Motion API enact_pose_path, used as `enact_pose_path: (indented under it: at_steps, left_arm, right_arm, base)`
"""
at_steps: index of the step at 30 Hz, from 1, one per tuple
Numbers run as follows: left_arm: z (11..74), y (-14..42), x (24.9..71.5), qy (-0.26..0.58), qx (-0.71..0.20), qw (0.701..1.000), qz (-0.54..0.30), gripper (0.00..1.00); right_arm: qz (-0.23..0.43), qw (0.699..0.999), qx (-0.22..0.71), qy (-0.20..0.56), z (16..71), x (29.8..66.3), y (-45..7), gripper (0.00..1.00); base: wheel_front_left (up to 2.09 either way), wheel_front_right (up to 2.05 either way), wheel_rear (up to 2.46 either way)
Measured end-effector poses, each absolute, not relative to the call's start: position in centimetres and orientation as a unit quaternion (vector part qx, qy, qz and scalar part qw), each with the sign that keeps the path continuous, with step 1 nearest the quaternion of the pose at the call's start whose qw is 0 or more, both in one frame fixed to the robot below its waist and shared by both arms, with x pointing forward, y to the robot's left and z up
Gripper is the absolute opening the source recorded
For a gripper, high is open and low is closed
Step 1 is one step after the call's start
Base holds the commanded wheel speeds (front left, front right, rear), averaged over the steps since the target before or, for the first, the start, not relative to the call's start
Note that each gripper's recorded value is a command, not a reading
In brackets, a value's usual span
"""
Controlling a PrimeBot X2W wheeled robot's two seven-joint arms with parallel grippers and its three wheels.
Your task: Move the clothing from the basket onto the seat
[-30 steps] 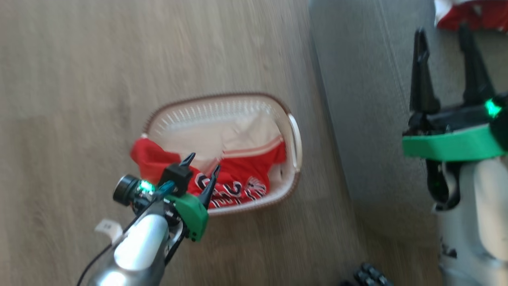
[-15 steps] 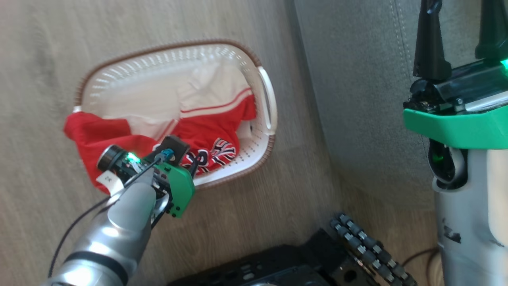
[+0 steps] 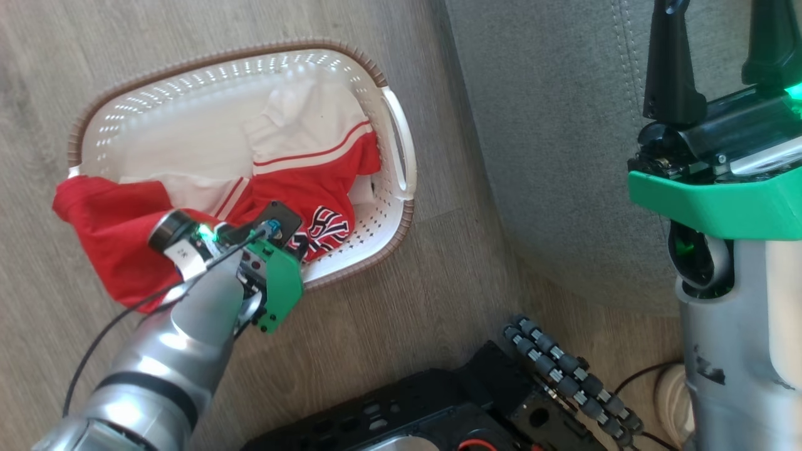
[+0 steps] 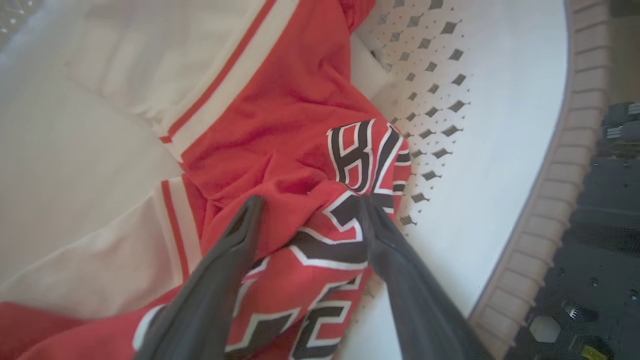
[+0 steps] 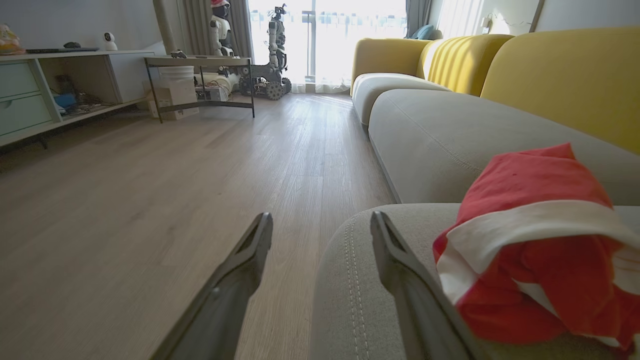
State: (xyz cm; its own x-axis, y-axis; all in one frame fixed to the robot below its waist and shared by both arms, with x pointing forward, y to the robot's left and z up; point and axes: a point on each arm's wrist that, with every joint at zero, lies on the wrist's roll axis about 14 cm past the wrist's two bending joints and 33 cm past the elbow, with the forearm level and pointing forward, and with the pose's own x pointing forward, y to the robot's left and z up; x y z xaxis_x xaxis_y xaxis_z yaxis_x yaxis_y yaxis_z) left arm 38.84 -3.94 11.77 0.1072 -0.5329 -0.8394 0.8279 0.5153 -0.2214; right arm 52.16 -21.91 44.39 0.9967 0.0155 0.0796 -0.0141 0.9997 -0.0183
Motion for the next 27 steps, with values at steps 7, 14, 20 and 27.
enact_pose_path:
  at_steps: [7, 14, 20, 27]
  left_arm:
    - [10.8, -4.0, 40.9, 0.461, 0.182, 0.732, -0.467, 1.0]
    - [9.3, -3.1, 39.9, 0.496, 0.215, 0.702, -0.463, 0.88]
    - [9.5, -3.2, 40.1, 0.494, 0.219, 0.703, -0.462, 0.0]
    - [10.9, -3.4, 41.1, 0.473, 0.217, 0.718, -0.462, 0.0]
  right_arm:
    - [0.011, 0.999, -0.007, -0.036, 44.0, 52.2, -21.7, 1.0]
    - [0.006, 1.0, -0.006, -0.029, 43.6, 52.0, -22.2, 1.0]
    - [0.005, 0.999, -0.009, -0.035, 44.1, 52.1, -22.3, 1.0]
    - [0.005, 0.999, -0.002, -0.045, 45.1, 52.0, -22.3, 1.0]
  base:
    - [0.0, 0.0, 0.0]
    - [0.0, 0.0, 0.0]
    - [0.0, 0.0, 0.0]
    - [0.0, 0.0, 0.0]
